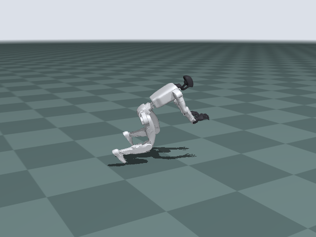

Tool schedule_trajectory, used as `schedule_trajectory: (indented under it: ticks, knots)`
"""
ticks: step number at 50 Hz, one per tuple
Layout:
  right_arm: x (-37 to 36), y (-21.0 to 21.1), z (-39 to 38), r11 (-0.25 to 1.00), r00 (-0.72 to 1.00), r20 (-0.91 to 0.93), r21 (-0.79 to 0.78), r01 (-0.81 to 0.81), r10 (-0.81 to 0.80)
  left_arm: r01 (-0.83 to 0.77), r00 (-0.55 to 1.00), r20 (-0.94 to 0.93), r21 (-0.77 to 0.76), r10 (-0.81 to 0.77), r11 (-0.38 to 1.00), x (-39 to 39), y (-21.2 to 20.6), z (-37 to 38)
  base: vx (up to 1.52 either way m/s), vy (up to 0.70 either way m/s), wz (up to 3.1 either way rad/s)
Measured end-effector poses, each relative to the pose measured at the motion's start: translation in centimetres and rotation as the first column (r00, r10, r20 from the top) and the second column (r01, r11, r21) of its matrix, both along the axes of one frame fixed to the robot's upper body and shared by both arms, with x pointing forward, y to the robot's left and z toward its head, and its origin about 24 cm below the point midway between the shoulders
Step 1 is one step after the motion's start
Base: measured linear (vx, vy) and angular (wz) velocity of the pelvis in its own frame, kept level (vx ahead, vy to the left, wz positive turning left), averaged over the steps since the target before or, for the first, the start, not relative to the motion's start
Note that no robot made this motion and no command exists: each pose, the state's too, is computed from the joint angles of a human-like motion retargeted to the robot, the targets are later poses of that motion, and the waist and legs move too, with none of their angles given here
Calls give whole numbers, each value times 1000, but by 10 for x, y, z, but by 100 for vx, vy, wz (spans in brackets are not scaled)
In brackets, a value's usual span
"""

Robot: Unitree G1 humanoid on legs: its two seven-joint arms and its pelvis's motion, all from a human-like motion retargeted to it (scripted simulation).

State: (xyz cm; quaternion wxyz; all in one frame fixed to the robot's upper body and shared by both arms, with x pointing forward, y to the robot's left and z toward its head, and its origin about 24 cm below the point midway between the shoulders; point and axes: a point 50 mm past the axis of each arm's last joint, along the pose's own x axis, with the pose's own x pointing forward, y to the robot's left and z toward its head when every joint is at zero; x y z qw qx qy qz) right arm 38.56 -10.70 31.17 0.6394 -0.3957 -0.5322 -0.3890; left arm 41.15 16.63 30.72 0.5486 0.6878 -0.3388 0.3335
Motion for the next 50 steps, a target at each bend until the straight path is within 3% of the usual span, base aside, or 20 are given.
schedule_trajectory:
  ticks: [10,23,29,34,41,50]
  knots:
    - [4,2,-22,994,997,-46,86,61,-57,-87,996,39,7,86,996,-4,25,-2,25,-6,-23]
    - [6,23,-50,1000,991,-135,3,15,-15,-44,981,167,-304,99,952,-21,50,65,25,-3,-50]
    - [7,29,-51,996,986,-165,-84,-30,16,-31,977,186,-353,103,935,-21,51,61,11,6,-115]
    - [8,26,-60,992,978,-207,-120,-43,17,-33,977,186,-340,102,940,-17,43,44,9,9,-60]
    - [10,4,-106,990,938,-347,-135,-31,-18,-17,997,62,-282,36,959,-3,9,-19,14,4,21]
    - [12,-9,-112,981,913,-405,-188,-44,-37,12,998,-51,-196,-22,981,2,-20,-56,9,-5,38]
